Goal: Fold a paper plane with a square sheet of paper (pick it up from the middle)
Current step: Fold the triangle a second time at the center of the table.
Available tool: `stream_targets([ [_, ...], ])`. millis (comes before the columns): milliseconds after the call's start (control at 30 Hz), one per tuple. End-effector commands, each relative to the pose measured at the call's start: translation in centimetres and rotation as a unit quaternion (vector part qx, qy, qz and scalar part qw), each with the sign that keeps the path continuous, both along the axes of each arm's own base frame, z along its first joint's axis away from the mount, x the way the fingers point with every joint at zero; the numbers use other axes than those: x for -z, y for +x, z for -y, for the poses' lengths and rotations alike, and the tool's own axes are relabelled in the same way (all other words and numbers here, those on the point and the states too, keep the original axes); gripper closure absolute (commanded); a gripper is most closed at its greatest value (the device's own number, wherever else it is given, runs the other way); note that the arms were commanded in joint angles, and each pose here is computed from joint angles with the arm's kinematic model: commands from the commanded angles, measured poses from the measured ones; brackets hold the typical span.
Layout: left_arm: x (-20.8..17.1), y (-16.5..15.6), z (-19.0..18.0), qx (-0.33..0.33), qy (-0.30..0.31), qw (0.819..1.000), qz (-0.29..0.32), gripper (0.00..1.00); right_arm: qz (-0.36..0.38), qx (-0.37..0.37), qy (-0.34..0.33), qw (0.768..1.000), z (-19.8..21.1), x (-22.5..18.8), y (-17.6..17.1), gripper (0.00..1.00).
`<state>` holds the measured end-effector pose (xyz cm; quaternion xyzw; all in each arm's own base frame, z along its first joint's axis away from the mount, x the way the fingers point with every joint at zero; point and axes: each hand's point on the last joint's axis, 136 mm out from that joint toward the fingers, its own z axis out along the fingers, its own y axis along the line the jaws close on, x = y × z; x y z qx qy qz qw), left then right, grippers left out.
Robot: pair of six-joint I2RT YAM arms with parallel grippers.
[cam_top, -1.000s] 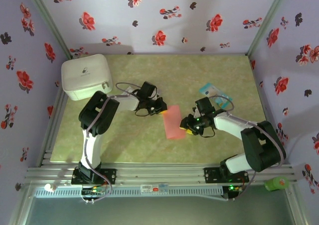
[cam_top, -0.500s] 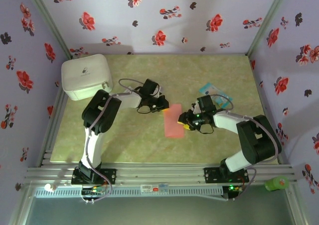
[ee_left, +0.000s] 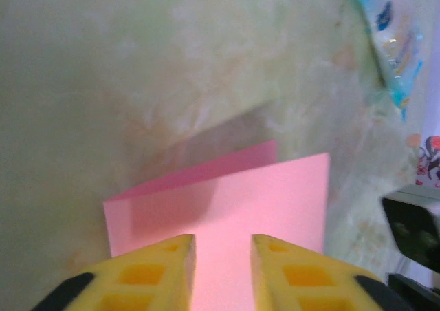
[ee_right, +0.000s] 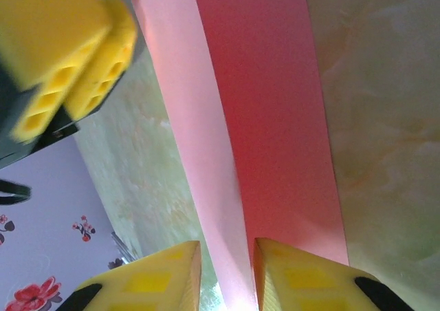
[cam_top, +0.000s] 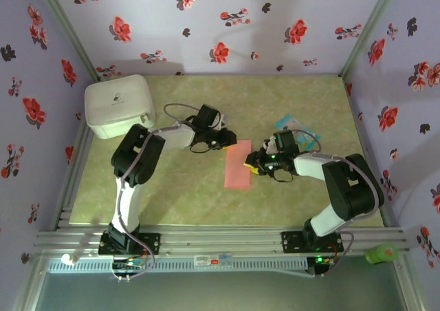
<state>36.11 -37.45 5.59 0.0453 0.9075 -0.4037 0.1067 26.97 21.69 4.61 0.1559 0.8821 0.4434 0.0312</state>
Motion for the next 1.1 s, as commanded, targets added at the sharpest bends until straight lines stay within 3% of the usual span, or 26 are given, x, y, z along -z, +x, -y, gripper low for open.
stream_targets([
  [0, -6.1, -0.3, 0.2, 0.023, -0.049, 0.994, 0.095, 0.66, -0.011, -0.001, 0.014, 1.0, -0.1, 0.4, -0.4, 0.74],
  [167, -8.9, -2.1, -1.7, 0.016, -0.047, 0.974, 0.22, 0.58, -0.015, -0.008, 0.021, 1.0, -0.2, 0.4, -0.9, 0.73],
  [367, -8.5, -5.6, -3.0, 0.034, -0.053, 0.96, 0.273, 0.57, -0.015, -0.014, 0.013, 1.0, 0.0, 0.7, -1.4, 0.79],
  [500, -7.6, -8.4, -2.1, 0.083, -0.007, 0.943, 0.321, 0.59, -0.018, -0.014, 0.007, 1.0, 0.1, 0.9, -1.4, 0.84],
  [600, -6.3, -10.8, -1.2, 0.145, 0.049, 0.914, 0.377, 0.6, -0.017, -0.014, 0.009, 1.0, 0.0, 0.8, -1.1, 0.9],
  [800, -4.3, -14.6, 0.1, 0.254, 0.132, 0.848, 0.446, 0.56, -0.012, -0.012, 0.007, 1.0, 0.1, 0.5, -1.0, 0.91],
  [967, -2.6, -16.9, 0.8, 0.316, 0.187, 0.798, 0.478, 0.52, -0.014, -0.01, 0.007, 1.0, 0.1, 0.5, -1.0, 0.91],
  [1067, -1.8, -17.7, 1.3, 0.327, 0.209, 0.78, 0.491, 0.51, -0.014, -0.01, 0.007, 1.0, 0.1, 0.4, -1.1, 0.91],
])
